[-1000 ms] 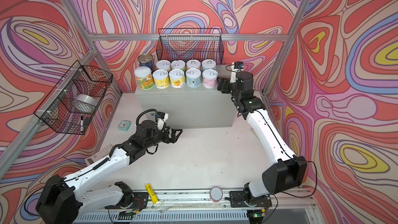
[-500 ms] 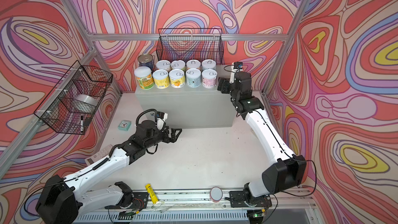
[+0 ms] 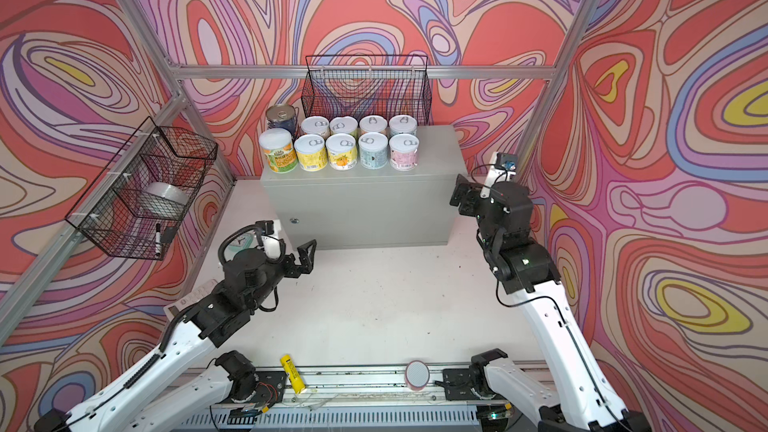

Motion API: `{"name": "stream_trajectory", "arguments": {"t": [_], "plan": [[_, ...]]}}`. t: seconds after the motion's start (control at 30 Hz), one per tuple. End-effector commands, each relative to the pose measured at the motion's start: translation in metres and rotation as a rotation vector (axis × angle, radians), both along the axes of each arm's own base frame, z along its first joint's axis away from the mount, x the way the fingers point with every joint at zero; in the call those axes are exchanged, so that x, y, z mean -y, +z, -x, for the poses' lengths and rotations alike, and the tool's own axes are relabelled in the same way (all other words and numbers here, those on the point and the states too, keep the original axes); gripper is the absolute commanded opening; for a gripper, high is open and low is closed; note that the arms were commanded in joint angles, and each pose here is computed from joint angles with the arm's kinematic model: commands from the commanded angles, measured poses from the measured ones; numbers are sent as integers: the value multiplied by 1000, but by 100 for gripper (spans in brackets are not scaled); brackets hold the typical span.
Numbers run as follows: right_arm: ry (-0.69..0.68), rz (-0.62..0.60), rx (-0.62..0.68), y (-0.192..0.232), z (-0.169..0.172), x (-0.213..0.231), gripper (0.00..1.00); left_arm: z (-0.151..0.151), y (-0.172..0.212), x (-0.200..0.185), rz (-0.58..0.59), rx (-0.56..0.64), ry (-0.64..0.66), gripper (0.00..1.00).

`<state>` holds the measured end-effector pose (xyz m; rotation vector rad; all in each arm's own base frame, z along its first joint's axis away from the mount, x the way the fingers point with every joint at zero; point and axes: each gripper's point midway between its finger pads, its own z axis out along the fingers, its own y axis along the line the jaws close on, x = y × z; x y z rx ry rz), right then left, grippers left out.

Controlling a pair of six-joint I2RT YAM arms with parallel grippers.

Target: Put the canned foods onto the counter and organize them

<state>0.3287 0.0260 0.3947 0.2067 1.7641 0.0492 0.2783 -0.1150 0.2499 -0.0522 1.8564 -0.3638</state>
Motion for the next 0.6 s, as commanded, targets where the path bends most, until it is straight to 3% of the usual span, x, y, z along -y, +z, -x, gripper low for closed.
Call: {"name": "stream_trajectory", "arguments": {"t": [0.0, 0.1, 0.23, 0.4, 0.5, 0.57], "plan": [[-40, 10, -151, -65, 10, 8, 98, 8, -25, -45, -147, 30, 177, 100], [-62, 2, -148, -93, 14, 12, 98, 11, -25, -48, -230, 105, 155, 100], [-78, -13, -129, -129, 12, 13, 98, 5, -13, -72, -314, 127, 313, 100], [16, -37, -159, -164, 2, -6, 98, 0, -20, -82, -361, 128, 390, 100], [14, -19, -227, -184, -7, -8, 98, -1, -20, -92, -398, 211, 466, 100], [2, -14, -220, -186, -14, -8, 99, -2, -20, -98, -483, 288, 513, 100]]}}
